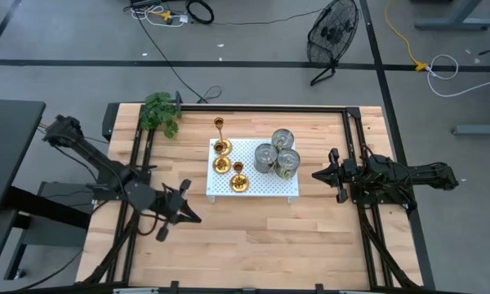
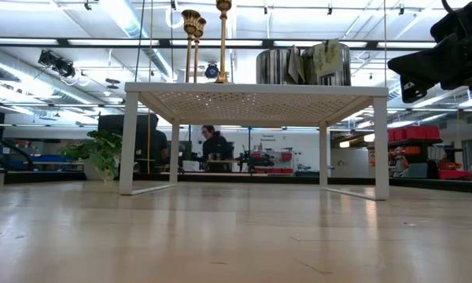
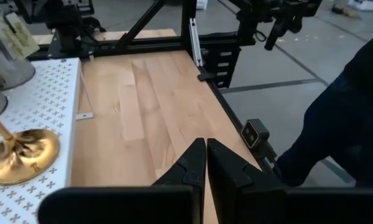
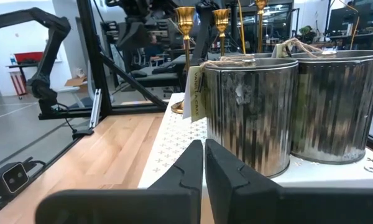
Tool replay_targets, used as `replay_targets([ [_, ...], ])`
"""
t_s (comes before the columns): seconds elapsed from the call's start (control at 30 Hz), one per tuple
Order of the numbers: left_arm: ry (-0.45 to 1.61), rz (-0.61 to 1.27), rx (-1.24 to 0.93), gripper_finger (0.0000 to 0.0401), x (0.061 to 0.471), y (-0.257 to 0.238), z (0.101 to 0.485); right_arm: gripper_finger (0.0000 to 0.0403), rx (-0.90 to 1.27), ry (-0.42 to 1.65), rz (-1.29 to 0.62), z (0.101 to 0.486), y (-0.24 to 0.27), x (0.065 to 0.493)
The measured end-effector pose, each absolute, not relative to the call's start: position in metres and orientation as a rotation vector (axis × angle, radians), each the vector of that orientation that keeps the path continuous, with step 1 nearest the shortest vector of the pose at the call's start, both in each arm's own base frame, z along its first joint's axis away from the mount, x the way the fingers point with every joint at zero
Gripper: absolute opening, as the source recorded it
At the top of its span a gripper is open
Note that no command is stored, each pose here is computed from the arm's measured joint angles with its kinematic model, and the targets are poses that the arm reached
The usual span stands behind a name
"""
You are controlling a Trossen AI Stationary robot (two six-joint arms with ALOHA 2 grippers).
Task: Pick & Place candle stick holders
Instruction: Return to Home Position
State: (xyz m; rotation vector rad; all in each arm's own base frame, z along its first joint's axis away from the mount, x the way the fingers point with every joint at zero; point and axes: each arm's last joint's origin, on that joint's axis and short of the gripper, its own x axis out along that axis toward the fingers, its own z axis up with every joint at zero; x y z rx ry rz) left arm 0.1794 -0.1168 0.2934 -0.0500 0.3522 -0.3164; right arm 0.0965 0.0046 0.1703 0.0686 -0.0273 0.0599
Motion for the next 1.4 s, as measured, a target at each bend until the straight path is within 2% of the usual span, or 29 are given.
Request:
replay_targets([
  [0.2, 0.383, -0.233, -0.071, 0.0018, 0.189, -0.136, 0.290, 0.0021, 0.069, -0.028, 0.060, 0.170, 0.005, 0.097],
  [0.8, 0.363, 0.102, 0.049, 0.0018, 0.223, -0.169, 0.272, 0.0021, 0.069, -0.028, 0.060, 0.170, 0.005, 0.097],
  [1.23, 0.299, 0.200, 0.051, 0.0020, 0.245, -0.169, 0.264, 0.0021, 0.069, -0.028, 0.060, 0.170, 0.005, 0.097],
  [1.4, 0.299, 0.251, 0.022, 0.0044, 0.253, -0.157, 0.263, 0.0021, 0.069, -0.028, 0.060, 0.170, 0.005, 0.097],
])
